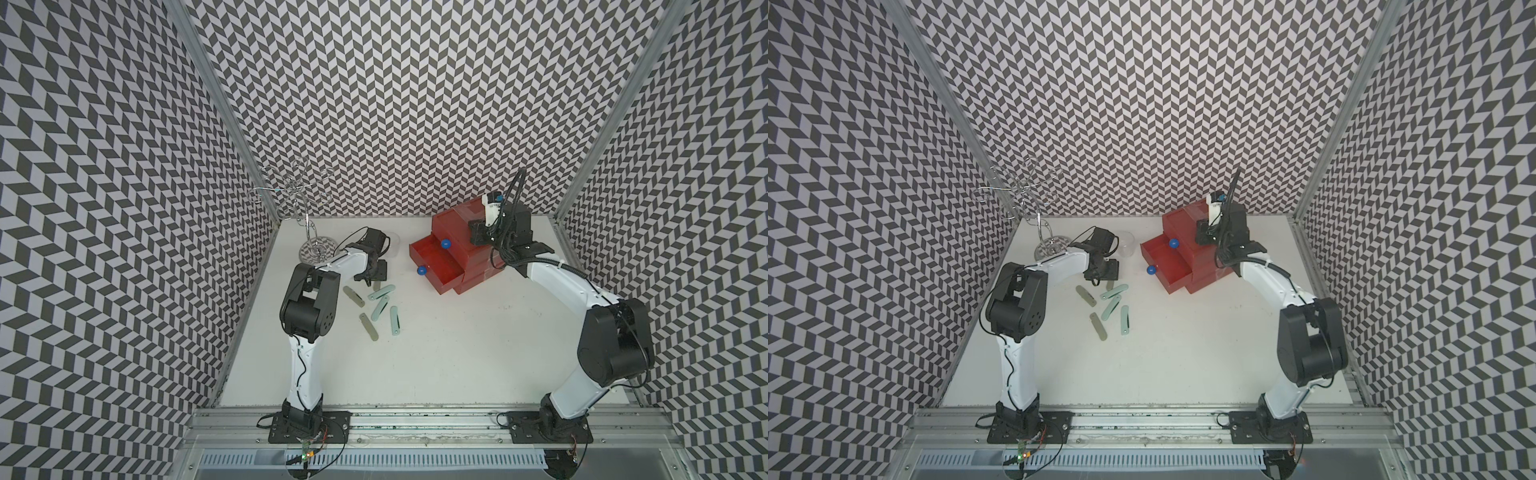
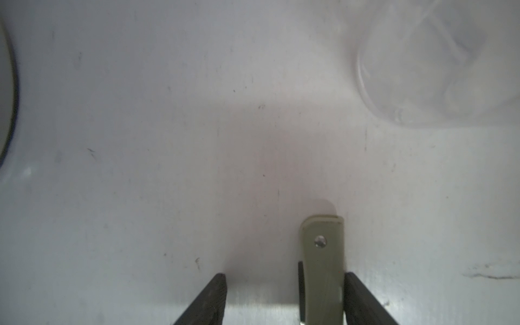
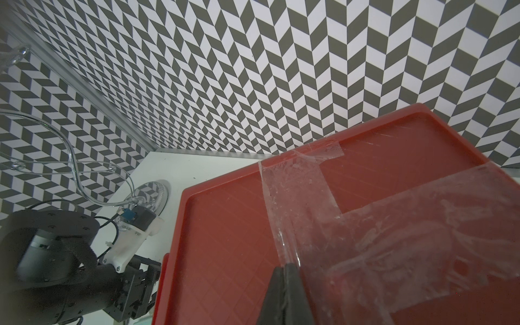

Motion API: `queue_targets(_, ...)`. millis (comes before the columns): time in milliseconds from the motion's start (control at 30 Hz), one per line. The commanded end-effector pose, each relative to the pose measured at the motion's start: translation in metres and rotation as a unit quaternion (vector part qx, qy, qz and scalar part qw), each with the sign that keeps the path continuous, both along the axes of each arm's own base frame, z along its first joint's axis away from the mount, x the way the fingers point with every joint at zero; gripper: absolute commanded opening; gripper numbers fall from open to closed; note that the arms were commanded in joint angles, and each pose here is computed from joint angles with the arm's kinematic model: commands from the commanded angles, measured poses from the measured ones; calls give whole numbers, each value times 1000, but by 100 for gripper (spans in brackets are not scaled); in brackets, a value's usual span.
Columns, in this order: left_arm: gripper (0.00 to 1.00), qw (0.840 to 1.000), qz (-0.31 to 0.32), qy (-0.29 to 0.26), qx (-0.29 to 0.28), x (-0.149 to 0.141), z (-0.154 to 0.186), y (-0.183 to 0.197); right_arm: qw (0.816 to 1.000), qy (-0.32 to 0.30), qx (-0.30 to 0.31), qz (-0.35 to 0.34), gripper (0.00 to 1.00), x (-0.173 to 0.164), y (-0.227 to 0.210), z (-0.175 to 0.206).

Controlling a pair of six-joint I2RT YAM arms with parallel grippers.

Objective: Place the fruit knives into the drawer by color
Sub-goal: Pick up the fruit knife from the center of the board.

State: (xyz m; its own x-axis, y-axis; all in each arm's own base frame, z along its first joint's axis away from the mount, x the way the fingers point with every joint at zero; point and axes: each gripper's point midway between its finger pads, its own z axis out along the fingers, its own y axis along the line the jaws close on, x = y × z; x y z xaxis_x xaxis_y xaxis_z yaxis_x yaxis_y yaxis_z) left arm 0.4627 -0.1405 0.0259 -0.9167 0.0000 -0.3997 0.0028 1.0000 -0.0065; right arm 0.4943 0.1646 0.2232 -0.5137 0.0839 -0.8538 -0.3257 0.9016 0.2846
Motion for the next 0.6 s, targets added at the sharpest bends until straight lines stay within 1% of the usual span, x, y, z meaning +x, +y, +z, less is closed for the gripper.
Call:
queue_targets(0, 64, 999, 9, 52, -8, -26, -20, 2, 953, 297, -54, 11, 0, -79, -7, -184)
queue_targets(233, 63, 998, 4, 64, -9, -39, -24, -10, 953, 297, -54, 13, 0, -80, -7, -183)
queue_targets(300, 61, 997, 0, 72, -7, -45, -27, -14, 954, 296, -53, 12, 0, -80, -7, -182)
queue_targets(400, 60, 997, -7, 82, -5, -52, -31, -19, 954, 294, -54, 12, 0, -80, -7, -181)
queue_targets(567, 54, 995, -11, 95, -4, -59, -32, -21, 955, 293, -52, 13, 0, -80, -7, -180)
